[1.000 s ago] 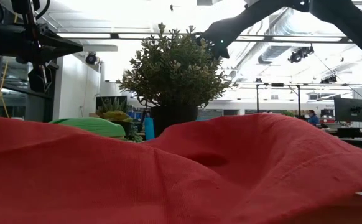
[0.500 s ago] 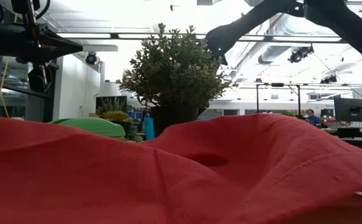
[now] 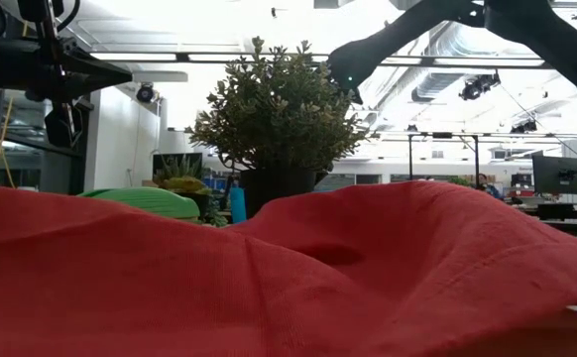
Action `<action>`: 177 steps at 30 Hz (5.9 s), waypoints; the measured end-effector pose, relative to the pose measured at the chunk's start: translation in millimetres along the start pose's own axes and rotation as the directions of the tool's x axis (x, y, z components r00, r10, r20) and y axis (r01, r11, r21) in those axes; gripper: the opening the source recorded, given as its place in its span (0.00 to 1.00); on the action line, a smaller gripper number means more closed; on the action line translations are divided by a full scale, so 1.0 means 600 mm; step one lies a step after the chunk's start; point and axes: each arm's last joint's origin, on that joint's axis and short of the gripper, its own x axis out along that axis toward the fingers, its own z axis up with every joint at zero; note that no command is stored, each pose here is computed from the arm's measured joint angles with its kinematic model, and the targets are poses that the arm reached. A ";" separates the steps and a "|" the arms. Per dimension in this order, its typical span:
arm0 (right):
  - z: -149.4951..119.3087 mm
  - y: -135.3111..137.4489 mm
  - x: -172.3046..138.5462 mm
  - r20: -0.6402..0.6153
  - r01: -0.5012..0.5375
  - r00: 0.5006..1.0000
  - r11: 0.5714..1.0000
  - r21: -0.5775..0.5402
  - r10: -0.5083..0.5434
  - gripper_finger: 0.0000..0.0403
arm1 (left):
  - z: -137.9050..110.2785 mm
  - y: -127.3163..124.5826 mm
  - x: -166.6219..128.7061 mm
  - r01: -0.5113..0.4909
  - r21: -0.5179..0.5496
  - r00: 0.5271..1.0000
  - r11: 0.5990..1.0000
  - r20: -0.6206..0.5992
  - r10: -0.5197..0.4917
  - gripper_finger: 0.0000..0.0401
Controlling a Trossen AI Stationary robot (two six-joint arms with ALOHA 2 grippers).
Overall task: Pick and placing Produce into tupperware
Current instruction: Put the yellow banana into the blue bin
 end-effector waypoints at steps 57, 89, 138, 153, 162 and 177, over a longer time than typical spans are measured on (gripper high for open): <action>-0.081 0.036 -0.292 -0.320 0.028 0.947 0.989 0.143 0.019 0.47 | -0.002 -0.002 0.000 0.038 -0.032 0.998 0.999 -0.049 -0.040 0.00; -0.283 0.222 -0.308 0.082 -0.251 0.956 0.644 0.723 0.281 0.47 | -0.006 -0.005 -0.001 0.094 -0.036 0.987 0.995 -0.124 -0.098 0.00; -0.425 0.543 -0.200 -0.332 0.303 0.937 0.220 0.927 0.109 0.47 | -0.013 -0.007 -0.002 0.165 -0.094 0.950 0.982 -0.254 -0.184 0.00; -0.451 0.556 -0.183 -0.422 0.394 0.906 0.290 0.872 0.041 0.47 | -0.016 -0.008 -0.003 0.184 -0.097 0.935 0.978 -0.291 -0.205 0.00; -0.453 0.551 -0.184 -0.413 0.398 0.911 0.280 0.873 -0.005 0.61 | -0.016 -0.008 -0.003 0.186 -0.090 0.935 0.978 -0.291 -0.205 0.00; -0.463 0.574 -0.139 -0.448 0.433 0.894 0.269 0.860 -0.010 0.65 | -0.016 -0.008 -0.003 0.188 -0.098 0.932 0.977 -0.297 -0.209 0.00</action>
